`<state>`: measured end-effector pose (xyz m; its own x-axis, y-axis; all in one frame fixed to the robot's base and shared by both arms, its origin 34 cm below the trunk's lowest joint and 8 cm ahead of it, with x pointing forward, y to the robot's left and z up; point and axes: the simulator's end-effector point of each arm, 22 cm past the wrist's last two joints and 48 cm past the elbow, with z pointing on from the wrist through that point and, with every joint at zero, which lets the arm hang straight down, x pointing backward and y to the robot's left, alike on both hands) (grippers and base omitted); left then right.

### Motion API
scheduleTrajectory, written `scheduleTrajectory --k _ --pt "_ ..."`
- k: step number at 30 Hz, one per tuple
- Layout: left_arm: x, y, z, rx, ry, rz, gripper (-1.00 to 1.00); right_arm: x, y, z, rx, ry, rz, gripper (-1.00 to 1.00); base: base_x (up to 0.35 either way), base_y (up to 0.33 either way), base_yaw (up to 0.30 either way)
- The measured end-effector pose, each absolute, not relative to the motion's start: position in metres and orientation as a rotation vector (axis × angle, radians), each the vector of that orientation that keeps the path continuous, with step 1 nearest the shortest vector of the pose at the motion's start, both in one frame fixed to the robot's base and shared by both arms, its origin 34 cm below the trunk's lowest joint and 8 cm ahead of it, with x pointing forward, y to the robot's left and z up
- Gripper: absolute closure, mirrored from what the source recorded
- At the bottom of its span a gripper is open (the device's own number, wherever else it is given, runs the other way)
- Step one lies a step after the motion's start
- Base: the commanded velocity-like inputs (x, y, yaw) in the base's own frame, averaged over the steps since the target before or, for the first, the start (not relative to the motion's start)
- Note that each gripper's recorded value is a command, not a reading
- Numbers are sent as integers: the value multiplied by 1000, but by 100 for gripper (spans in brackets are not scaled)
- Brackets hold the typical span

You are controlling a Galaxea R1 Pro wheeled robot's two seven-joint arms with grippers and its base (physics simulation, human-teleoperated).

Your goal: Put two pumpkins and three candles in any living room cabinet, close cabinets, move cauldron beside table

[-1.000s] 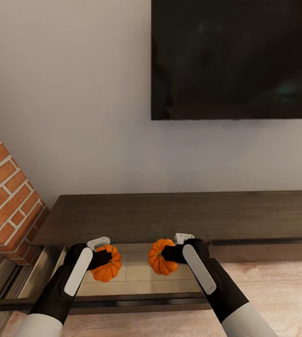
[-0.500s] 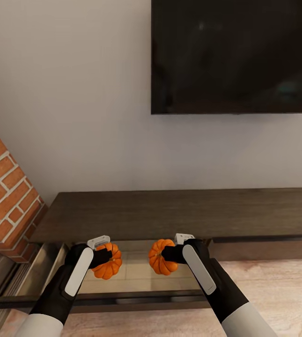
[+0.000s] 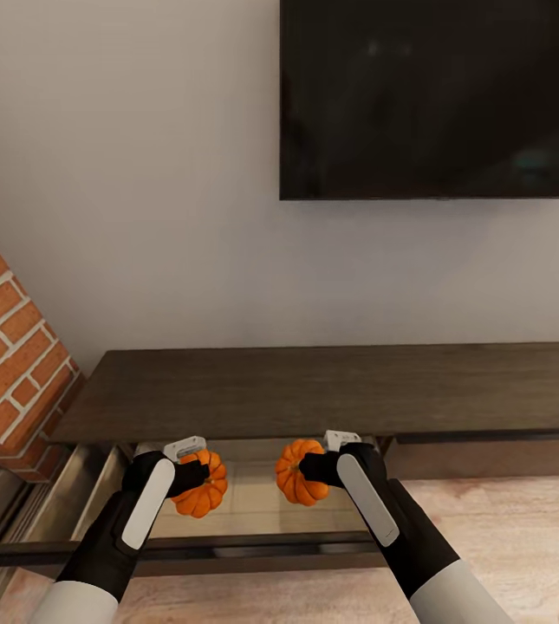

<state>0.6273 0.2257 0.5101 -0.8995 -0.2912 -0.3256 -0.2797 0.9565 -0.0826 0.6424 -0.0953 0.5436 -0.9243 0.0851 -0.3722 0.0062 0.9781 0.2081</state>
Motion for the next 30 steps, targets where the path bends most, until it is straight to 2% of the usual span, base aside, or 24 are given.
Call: scheduleTrajectory --k 9,30 --pt "625 225 492 -412 2767 -45 100 644 -102 521 5 2701 188 100 0 0 0" --pt "632 210 458 -356 2685 -27 100 642 -102 483 27 2672 187 100 0 0 0"
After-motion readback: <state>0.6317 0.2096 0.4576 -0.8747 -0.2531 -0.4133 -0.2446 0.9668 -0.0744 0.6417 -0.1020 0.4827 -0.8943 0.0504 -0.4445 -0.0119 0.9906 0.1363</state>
